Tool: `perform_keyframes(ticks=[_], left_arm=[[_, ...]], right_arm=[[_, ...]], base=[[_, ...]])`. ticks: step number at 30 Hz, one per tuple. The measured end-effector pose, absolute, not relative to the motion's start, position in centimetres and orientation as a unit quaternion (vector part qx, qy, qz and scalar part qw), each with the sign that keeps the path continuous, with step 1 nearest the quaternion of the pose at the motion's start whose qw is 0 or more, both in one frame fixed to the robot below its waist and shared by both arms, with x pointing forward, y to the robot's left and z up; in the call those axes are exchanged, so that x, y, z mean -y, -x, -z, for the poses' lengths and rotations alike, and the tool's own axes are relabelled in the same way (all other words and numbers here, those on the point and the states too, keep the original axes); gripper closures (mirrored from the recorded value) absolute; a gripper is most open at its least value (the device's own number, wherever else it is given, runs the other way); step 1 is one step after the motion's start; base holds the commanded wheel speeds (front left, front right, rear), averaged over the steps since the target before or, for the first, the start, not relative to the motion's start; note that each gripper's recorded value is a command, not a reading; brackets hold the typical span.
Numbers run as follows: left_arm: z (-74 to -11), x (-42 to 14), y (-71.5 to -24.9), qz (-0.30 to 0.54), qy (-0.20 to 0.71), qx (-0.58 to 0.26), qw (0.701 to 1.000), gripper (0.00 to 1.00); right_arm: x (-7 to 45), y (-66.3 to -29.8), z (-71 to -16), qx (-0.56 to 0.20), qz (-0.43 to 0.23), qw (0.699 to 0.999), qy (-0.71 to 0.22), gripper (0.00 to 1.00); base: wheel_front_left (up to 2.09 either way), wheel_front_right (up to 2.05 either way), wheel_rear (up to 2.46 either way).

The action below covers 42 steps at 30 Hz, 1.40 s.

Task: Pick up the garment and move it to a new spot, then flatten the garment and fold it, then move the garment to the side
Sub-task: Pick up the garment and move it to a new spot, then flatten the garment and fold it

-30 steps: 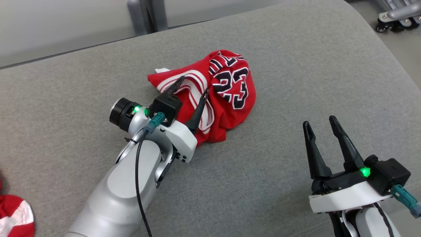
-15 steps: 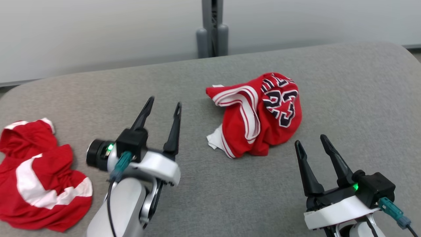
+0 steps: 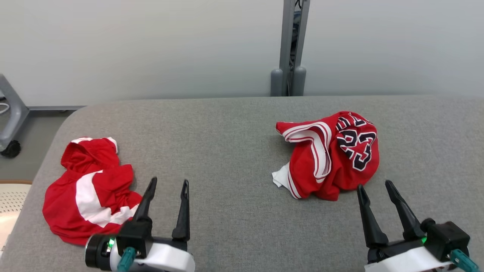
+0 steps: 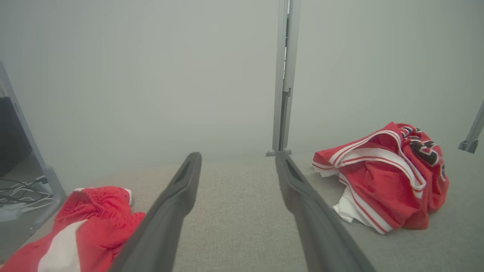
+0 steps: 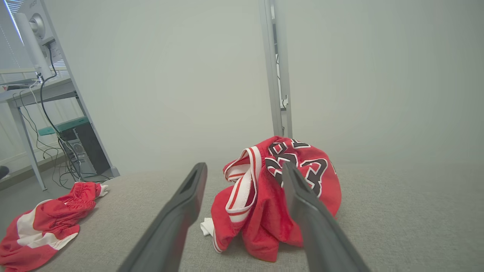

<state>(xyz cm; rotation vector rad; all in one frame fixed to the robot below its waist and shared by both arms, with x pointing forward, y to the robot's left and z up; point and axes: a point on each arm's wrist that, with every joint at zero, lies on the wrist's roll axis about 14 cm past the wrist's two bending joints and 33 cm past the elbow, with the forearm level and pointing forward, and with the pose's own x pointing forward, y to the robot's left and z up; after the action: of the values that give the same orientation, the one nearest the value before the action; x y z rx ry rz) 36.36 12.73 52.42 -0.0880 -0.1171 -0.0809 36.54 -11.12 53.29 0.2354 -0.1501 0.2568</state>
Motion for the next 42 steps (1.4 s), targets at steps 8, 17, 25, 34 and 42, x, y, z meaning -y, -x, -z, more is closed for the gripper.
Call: perform_keyframes(ticks=[8, 17, 25, 34, 42], left_arm=[[-51.6, -13.9, -33.5, 0.002, 0.044, 0.051, 0.998, 0.0], [-50.8, -15.2, -32.4, -0.028, 0.053, 0.041, 0.997, 0.0], [-50.9, -14.9, -32.5, -0.021, 0.053, 0.042, 0.997, 0.0], [-50.7, -14.3, -32.5, -0.013, 0.054, 0.039, 0.998, 0.0], [-50.5, -14.3, -32.6, -0.013, 0.056, 0.035, 0.998, 0.0]], right_arm=[[12.1, -34.7, -52.9, 0.072, -0.115, 0.985, -0.109, 0.0], [12.1, -33.6, -52.4, 0.066, -0.116, 0.987, -0.087, 0.0], [12.0, -33.3, -52.3, 0.065, -0.118, 0.987, -0.083, 0.0], [11.5, -33.2, -52.1, 0.061, -0.125, 0.987, -0.087, 0.0], [11.1, -33.3, -51.6, 0.052, -0.131, 0.986, -0.088, 0.0]], base=[[0.0, 0.0, 0.0], [0.0, 0.0, 0.0], [0.0, 0.0, 0.0], [0.0, 0.0, 0.0], [0.0, 0.0, 0.0]])
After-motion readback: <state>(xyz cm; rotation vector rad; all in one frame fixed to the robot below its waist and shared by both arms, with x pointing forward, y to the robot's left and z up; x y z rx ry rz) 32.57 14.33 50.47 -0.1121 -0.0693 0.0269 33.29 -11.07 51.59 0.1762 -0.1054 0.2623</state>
